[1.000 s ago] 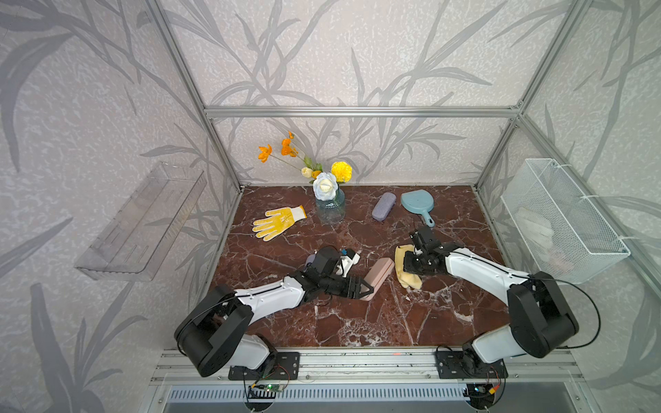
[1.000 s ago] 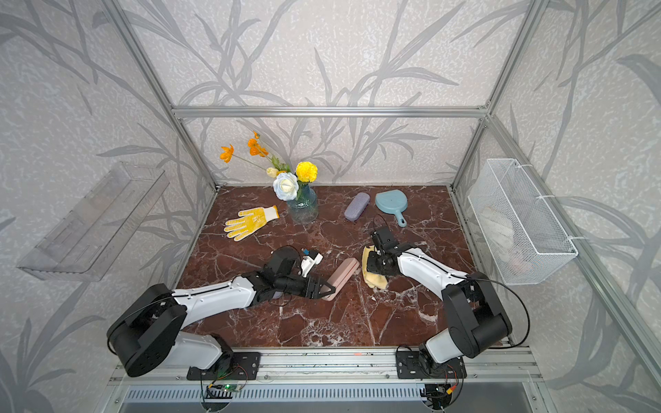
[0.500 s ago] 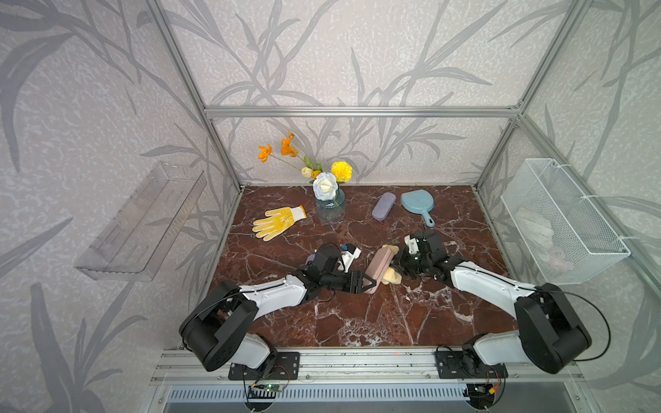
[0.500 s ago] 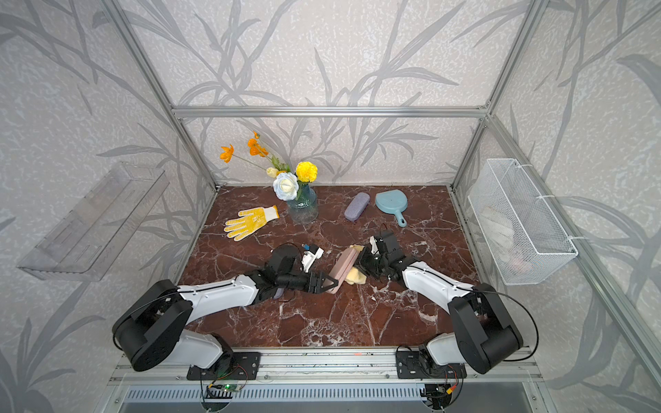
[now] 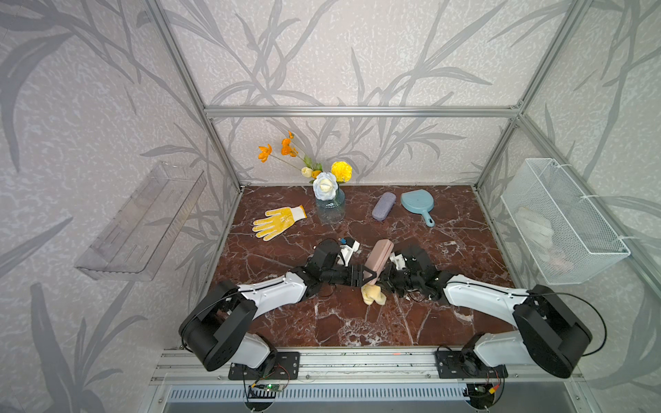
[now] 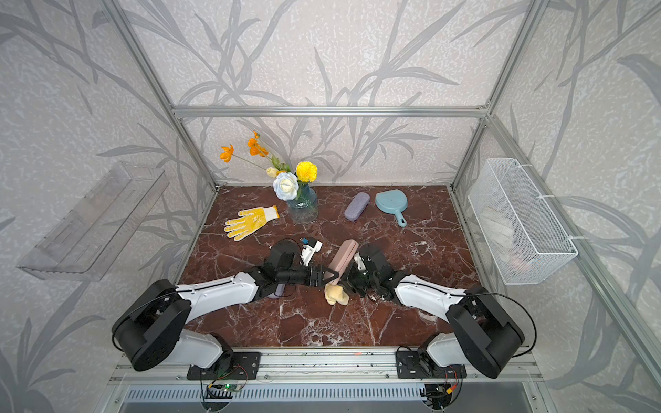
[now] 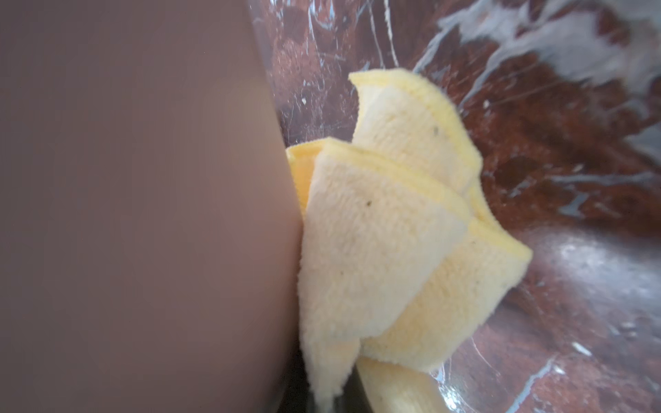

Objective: Wipe the eyeglass case
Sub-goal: Wipe the dirt from the eyeglass case.

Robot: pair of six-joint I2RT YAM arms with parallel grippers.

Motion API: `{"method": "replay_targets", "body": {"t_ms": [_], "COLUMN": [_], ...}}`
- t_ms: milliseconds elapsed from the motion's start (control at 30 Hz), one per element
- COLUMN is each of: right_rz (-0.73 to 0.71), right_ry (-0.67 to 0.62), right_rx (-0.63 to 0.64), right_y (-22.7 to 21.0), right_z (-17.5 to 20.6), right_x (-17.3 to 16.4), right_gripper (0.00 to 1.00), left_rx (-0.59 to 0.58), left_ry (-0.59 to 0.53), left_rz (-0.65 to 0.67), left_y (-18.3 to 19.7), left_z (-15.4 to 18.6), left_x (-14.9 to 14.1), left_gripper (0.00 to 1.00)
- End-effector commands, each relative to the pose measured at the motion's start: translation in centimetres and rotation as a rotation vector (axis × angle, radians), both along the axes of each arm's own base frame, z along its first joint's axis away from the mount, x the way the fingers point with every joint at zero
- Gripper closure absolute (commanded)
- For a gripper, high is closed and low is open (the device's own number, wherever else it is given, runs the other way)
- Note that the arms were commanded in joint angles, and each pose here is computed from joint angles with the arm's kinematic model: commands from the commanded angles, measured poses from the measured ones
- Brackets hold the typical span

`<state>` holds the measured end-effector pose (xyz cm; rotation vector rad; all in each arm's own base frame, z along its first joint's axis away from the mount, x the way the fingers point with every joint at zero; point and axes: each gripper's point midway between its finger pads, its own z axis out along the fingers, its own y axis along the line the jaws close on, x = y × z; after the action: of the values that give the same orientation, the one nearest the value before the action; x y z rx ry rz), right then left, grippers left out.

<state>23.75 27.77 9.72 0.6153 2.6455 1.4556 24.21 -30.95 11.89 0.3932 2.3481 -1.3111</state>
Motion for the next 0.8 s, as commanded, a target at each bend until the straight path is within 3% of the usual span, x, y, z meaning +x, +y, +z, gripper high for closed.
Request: {"method": "replay_targets", "body": {"t_ms": [0, 167, 433, 767], "right_rz": [-0.029, -0.052, -0.016, -0.086], "right_ry": [-0.146, -0.216, -0.308, -0.355], "right_rx": [0.122, 0.167, 0.197, 0.118], "right_y": [0.5, -1.0, -1.0, -5.2], "right_z": [5.5, 9.1, 13.8, 13.4], "right_x": [3.8, 6.4, 7.1, 9.0], "right_gripper": [1.0, 1.0, 1.0, 1.0], "left_rx": [-0.051, -0.042, -0.002, -0.007], "left_ry": [-0.011, 0.036, 0.105, 0.096], "left_rz": [-0.057, -0.119, -0.16, -0.205], "left_y": [-0.4, -0.3, 0.3, 0.2], "left_z": [1.2, 0.2, -1.7, -1.2], "left_x": [-1.4, -3.7, -5.3, -6.1], "left_gripper": [0.96, 0.98, 1.0, 1.0]}}
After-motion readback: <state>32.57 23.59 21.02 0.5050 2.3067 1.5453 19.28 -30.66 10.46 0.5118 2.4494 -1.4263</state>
